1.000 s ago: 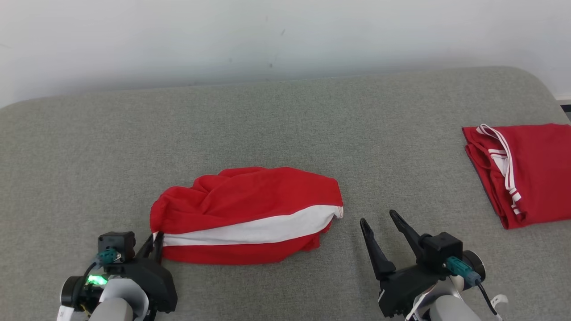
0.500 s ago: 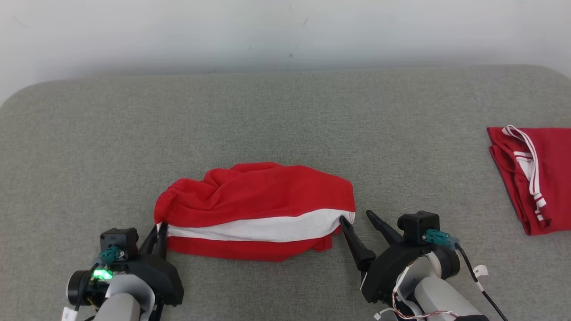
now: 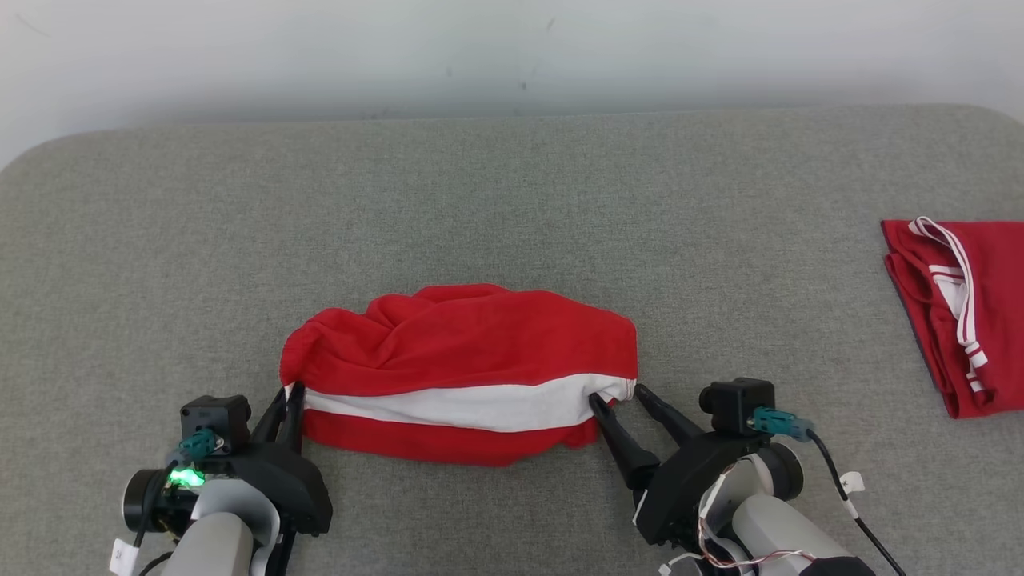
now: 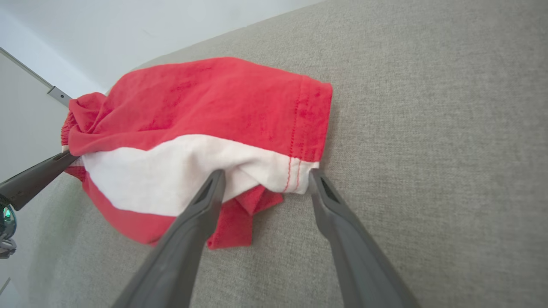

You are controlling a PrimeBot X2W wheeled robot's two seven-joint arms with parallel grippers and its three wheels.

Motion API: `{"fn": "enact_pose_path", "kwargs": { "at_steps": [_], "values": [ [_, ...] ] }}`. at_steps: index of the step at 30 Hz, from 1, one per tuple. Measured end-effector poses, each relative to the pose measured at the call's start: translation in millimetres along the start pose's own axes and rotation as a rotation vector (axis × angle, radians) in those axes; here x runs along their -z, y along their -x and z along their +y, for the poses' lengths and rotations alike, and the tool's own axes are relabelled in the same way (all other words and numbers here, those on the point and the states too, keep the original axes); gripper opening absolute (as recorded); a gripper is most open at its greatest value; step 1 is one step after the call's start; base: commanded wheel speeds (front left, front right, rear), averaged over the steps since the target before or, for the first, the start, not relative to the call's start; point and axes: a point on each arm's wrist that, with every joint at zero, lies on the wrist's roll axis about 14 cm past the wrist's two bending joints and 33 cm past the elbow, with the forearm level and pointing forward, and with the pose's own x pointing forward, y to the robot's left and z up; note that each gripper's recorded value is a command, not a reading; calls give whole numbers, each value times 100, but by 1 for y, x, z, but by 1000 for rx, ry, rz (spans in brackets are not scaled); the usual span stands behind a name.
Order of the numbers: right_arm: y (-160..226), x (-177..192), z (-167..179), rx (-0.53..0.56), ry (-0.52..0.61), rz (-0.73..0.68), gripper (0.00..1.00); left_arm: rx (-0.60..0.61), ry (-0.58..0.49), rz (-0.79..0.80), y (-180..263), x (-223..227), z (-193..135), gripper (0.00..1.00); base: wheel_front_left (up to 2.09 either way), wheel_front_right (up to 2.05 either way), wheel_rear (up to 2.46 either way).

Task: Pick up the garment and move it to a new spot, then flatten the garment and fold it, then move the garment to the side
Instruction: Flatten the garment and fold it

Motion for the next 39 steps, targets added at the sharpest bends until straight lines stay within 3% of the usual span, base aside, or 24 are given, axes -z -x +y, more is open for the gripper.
{"fn": "enact_pose_path", "kwargs": {
  "at_steps": [5, 12, 30, 31, 32, 33, 34, 38, 39],
  "values": [
    [-1, 2, -15, 40, -16, 0, 100, 4, -2, 3, 0, 1, 1, 0, 0, 0, 0],
    [-10, 5, -1, 3, -62, 8, 100, -1, -6, 5, -1, 1, 4, 0, 0, 0, 0],
    [-3, -15, 14, -74, 6, -85, 99, -10, -7, -15, 1, -6, 7, 0, 0, 0, 0],
    [-3, -13, 15, -76, 15, -73, 80, -9, -7, -15, 1, -6, 7, 0, 0, 0, 0],
    [-3, -11, 14, -76, 24, -67, 71, -9, -6, -14, 1, -6, 7, 0, 0, 0, 0],
    [-3, -10, 14, -76, 29, -63, 54, -9, -7, -14, 1, -6, 6, 0, 0, 0, 0],
    [-3, -9, 14, -75, 34, -55, 44, -9, -7, -14, 1, -6, 6, 0, 0, 0, 0],
    [-4, 0, 14, -75, 54, -20, 40, -11, -2, -13, 2, -5, 6, 0, 0, 0, 0],
    [-5, 0, 14, -76, 64, -17, 16, -12, 0, -12, 2, -5, 7, 0, 0, 0, 0]
  ]
}}
